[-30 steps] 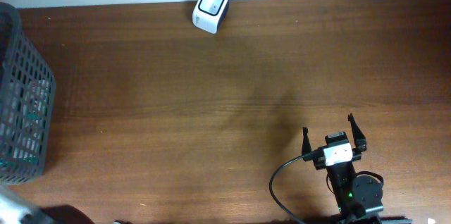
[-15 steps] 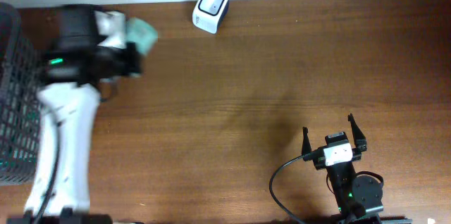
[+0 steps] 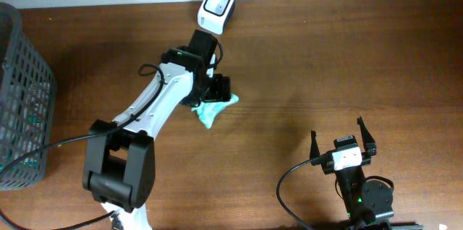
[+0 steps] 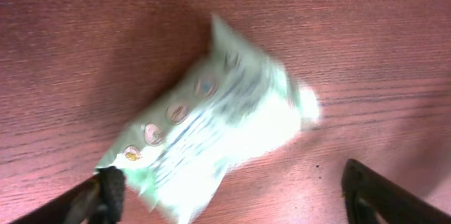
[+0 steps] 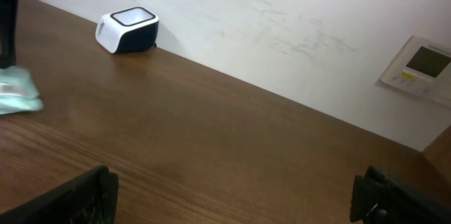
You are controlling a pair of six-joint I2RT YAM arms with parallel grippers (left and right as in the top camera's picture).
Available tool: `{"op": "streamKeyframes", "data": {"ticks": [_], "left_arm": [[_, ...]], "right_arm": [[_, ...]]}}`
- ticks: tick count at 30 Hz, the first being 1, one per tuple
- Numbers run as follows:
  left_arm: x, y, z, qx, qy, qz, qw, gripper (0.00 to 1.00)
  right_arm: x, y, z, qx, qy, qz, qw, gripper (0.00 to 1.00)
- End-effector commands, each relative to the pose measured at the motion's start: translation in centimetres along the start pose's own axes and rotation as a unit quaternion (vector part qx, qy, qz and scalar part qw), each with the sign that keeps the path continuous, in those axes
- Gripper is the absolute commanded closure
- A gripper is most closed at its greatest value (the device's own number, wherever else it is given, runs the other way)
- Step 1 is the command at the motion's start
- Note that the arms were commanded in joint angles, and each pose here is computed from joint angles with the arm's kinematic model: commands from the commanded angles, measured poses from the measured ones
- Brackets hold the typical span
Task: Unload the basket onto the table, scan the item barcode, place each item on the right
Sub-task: 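Swing the packet under the white scanner, then set it on the table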
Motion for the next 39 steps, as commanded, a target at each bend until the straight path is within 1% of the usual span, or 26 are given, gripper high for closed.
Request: {"op": "streamKeyframes", "data": {"ticks": [1,3,5,6,9,11,13,16,18,21,22,25,28,32,35,36,39], "left_arm": [[1.0,-0.8,-0.2,-0.006,-0.011,-0.017,1.0,0.09],[2.2,-2.6,-0.5,-0.016,0.001,-0.036,0.999,0.13],[3.9,-6.1,-0.2,-0.025,0.01,-0.064,0.998,0.16],[4.8,-7.9,0.2,-0.028,0.012,-0.08,0.996,0.16],[7.1,-13.2,3.0,0.001,-0.026,-0.137,0.99,0.16],[8.4,-17.1,5.8,0.029,-0.063,-0.182,0.981,0.16],[9.4,-20.6,8.5,0.038,-0.098,-0.219,0.97,0.16],[10.1,-26.3,15.1,0.059,-0.177,-0.276,0.943,0.13],[9.9,-28.8,19.4,0.074,-0.226,-0.301,0.924,0.13],[9.0,-30.5,25.2,0.1,-0.292,-0.31,0.899,0.15],[8.7,-30.7,26.4,0.108,-0.306,-0.31,0.894,0.15],[7.0,-31.9,32.1,0.15,-0.371,-0.315,0.861,0.15],[6.0,-32.2,35.9,0.166,-0.408,-0.313,0.842,0.14],[5.3,-31.0,40.7,0.191,-0.424,-0.288,0.837,0.15],[5.8,-28.7,43.8,0.195,-0.443,-0.264,0.834,0.15],[6.1,-27.9,44.6,0.197,-0.443,-0.257,0.836,0.15],[7.2,-25.6,47.3,0.217,-0.447,-0.253,0.83,0.1]], "right_arm": [[-0.2,0.0,0.3,0.006,-0.002,0.002,1.0,0.01],[-0.2,0.0,0.3,0.006,-0.002,0.002,1.0,0.01],[-0.2,0.0,0.3,0.006,-0.002,0.002,1.0,0.01],[-0.2,0.0,0.3,0.006,-0.002,0.002,1.0,0.01],[-0.2,0.0,0.3,0.006,-0.002,0.002,1.0,0.01],[-0.2,0.0,0.3,0.006,-0.002,0.002,1.0,0.01],[-0.2,0.0,0.3,0.006,-0.002,0.002,1.0,0.01],[-0.2,0.0,0.3,0.006,-0.002,0.002,1.0,0.01],[-0.2,0.0,0.3,0.006,-0.002,0.002,1.0,0.01],[-0.2,0.0,0.3,0.006,-0.002,0.002,1.0,0.01],[-0.2,0.0,0.3,0.006,-0.002,0.002,1.0,0.01],[-0.2,0.0,0.3,0.006,-0.002,0.002,1.0,0.01],[-0.2,0.0,0.3,0.006,-0.002,0.002,1.0,0.01],[-0.2,0.0,0.3,0.006,-0.002,0.002,1.0,0.01],[-0.2,0.0,0.3,0.006,-0.002,0.002,1.0,0.01],[-0.2,0.0,0.3,0.006,-0.002,0.002,1.0,0.01],[-0.2,0.0,0.3,0.006,-0.002,0.002,1.0,0.01]]}}
Point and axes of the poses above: each gripper's point midway between its finger pads, its own y axis out along the fingers, its own z axis along the line the jaws close on, x = y × z, the point moved 7 cm from there along -y, back along the fingers, and after that the axes turned 13 degrees about -y, right-handed, at the moved point
